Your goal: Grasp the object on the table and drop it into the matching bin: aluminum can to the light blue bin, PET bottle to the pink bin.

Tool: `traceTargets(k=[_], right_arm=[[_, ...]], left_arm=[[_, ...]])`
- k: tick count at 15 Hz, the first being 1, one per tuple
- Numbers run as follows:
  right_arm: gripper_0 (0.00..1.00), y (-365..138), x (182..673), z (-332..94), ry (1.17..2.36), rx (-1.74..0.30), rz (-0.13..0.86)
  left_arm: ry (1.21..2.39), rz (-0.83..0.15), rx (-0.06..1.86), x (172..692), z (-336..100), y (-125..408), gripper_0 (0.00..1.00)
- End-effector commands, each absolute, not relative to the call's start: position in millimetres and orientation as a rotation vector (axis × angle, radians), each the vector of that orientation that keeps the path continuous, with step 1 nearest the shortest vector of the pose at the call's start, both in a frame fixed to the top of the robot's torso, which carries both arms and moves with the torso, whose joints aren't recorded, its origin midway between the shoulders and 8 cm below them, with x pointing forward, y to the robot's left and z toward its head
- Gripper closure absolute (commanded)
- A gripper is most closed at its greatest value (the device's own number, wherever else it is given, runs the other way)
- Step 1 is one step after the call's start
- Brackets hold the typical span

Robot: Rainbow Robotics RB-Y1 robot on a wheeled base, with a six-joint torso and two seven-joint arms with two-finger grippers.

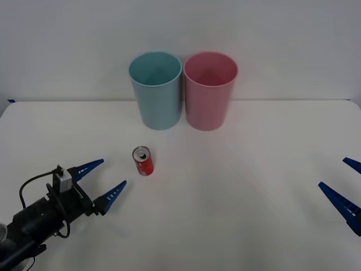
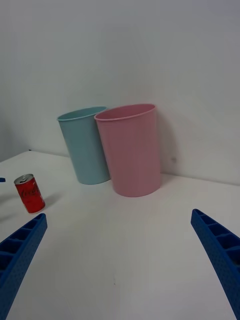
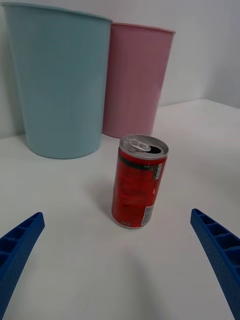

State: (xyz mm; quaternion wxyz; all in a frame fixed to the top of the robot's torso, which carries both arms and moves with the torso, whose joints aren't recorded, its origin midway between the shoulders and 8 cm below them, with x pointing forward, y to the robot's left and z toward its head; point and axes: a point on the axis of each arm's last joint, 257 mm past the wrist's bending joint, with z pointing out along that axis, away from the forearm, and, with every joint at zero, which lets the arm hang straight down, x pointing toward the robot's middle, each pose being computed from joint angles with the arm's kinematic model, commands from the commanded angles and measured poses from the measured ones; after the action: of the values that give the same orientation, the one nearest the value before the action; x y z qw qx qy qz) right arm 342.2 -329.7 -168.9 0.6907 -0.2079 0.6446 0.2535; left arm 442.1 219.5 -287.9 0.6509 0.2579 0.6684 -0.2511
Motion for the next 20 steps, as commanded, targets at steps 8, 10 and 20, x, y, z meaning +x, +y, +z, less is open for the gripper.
traceTargets(k=[8, 10, 20], right_arm=[[0.00, -330, 342, -169, 1.441, -0.465, 0.567], [0.00, -330, 342, -169, 1.441, -0.465, 0.567], [0.00, -330, 342, -169, 1.441, -0.465, 0.567]], left_arm=[[1.522, -0.595, 0.601, 473, -295, 173, 0.00], [1.521, -0.606, 0.615, 480, -296, 165, 0.00], [1.535, -0.628, 0.632, 505, -301, 136, 0.00]])
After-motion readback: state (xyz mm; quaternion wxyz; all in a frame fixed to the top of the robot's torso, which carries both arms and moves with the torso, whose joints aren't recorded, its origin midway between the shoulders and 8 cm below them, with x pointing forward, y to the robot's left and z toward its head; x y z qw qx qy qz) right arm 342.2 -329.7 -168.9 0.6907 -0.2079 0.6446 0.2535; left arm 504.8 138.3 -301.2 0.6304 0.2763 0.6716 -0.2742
